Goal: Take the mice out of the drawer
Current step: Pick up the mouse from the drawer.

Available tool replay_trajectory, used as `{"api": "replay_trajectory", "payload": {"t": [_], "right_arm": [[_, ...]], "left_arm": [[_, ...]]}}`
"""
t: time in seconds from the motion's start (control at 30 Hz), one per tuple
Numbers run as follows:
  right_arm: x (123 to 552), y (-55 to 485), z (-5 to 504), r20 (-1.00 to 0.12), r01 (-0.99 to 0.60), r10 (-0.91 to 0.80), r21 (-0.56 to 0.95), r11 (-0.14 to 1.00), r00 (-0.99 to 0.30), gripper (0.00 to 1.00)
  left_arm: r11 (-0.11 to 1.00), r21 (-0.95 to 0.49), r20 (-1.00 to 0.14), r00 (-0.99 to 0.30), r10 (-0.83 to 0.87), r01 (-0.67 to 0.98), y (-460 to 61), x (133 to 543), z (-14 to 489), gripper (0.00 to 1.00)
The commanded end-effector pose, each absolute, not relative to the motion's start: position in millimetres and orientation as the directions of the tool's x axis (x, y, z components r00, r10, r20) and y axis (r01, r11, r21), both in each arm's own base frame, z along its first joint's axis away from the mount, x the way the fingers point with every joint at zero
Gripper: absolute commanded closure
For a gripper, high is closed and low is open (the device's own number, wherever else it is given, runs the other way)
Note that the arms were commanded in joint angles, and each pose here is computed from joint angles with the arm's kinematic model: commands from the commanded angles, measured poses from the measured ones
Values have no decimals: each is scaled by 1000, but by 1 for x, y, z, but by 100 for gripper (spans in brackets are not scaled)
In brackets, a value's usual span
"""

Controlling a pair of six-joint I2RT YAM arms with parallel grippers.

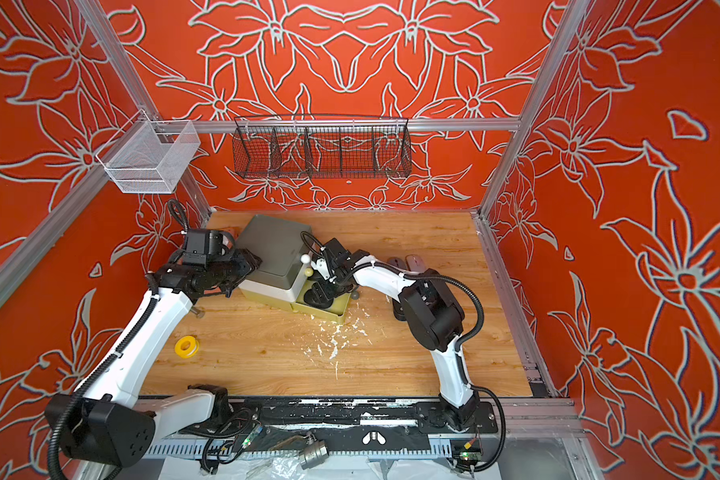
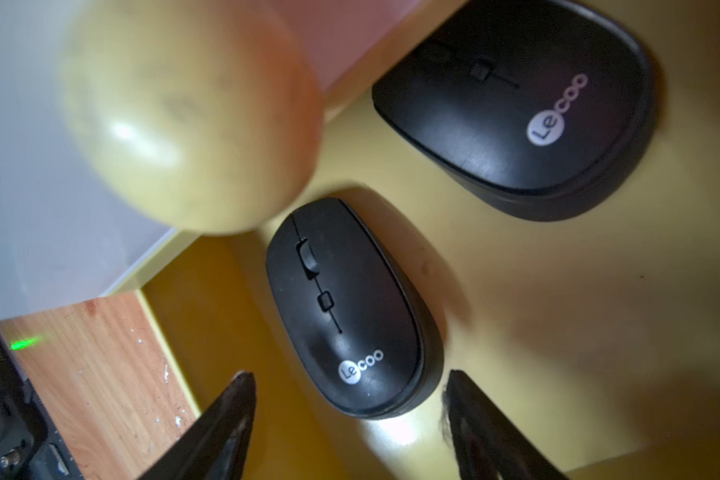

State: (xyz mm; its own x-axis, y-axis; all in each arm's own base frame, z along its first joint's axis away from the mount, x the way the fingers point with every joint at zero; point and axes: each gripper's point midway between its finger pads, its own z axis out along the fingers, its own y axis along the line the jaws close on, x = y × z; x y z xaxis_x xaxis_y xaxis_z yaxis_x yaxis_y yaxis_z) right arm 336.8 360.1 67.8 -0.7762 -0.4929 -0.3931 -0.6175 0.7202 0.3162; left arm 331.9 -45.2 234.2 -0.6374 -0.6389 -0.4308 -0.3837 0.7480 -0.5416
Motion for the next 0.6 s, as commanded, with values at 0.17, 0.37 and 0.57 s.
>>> {"api": "replay_trajectory", "payload": {"t": [0.17, 0.37, 0.57], "right_arm": [[331, 345, 28, -313, -624, -548, 251, 740, -776, 25], [359, 320, 23, -334, -515, -465, 78, 853, -820, 27], [379, 322, 42, -401, -400, -336, 84, 913, -852, 29]], "left_arm": [[746, -545, -430, -636, -641, -383, -46, 328, 236, 38], [744, -549, -434, -631, -643, -381, -46, 329, 238, 38], [741, -554, -431, -630, -646, -380, -47, 330, 238, 38]]}}
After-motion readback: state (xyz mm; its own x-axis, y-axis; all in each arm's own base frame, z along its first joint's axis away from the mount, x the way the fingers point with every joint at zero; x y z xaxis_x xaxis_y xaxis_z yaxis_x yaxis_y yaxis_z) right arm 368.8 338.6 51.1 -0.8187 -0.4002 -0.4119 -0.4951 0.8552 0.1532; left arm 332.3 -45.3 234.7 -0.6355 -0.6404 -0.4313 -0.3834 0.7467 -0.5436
